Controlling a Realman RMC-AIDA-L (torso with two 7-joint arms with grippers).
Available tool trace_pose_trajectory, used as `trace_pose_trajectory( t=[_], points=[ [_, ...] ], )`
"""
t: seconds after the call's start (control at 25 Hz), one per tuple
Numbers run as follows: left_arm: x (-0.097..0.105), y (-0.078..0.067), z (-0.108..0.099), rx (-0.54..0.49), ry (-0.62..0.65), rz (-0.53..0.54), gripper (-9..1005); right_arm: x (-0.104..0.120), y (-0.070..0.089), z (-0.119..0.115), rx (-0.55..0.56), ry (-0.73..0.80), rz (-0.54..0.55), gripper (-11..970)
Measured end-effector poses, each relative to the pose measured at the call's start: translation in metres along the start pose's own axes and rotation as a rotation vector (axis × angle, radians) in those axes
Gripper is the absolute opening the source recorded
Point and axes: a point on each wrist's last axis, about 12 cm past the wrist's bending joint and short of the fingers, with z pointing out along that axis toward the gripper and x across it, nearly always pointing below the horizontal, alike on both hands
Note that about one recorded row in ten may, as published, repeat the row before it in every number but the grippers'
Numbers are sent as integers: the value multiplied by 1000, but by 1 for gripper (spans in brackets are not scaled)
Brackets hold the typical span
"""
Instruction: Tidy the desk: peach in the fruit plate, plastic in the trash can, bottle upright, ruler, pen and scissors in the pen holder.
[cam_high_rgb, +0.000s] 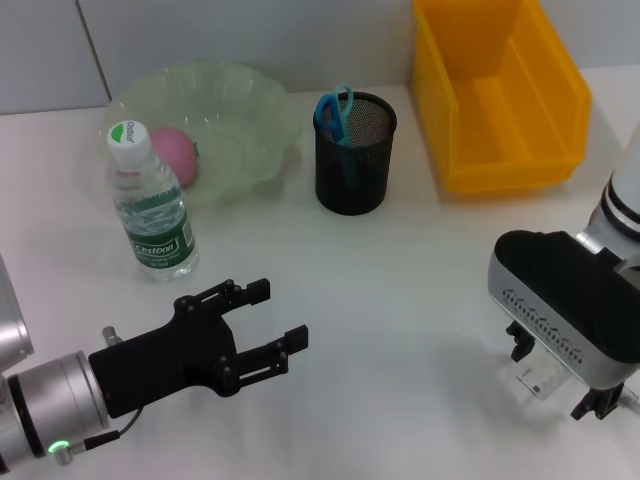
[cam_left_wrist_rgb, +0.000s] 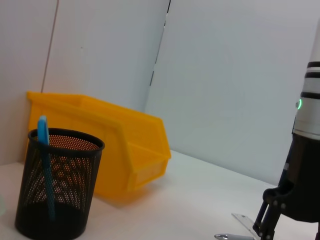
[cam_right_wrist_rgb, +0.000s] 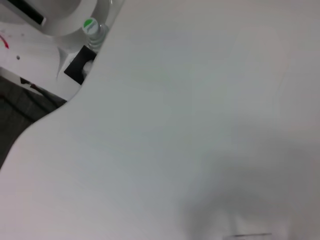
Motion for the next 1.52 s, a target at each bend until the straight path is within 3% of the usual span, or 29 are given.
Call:
trace_pose_trajectory(
  t=[0.6,0.84,1.16,1.52],
  points=[
    [0,0,1,5,3,1,785,-4,-10,4,-14,12,23,718],
    [0,-1,1,8,4,1,784,-6,-11,4,-15,17,14,586],
    [1,-1,1,9,6,1,784,-9,-11,1,-7,23,-1,588],
    [0,-1,0,13,5,4,785,-10,-15,2,-32,38,18,431]
  ],
)
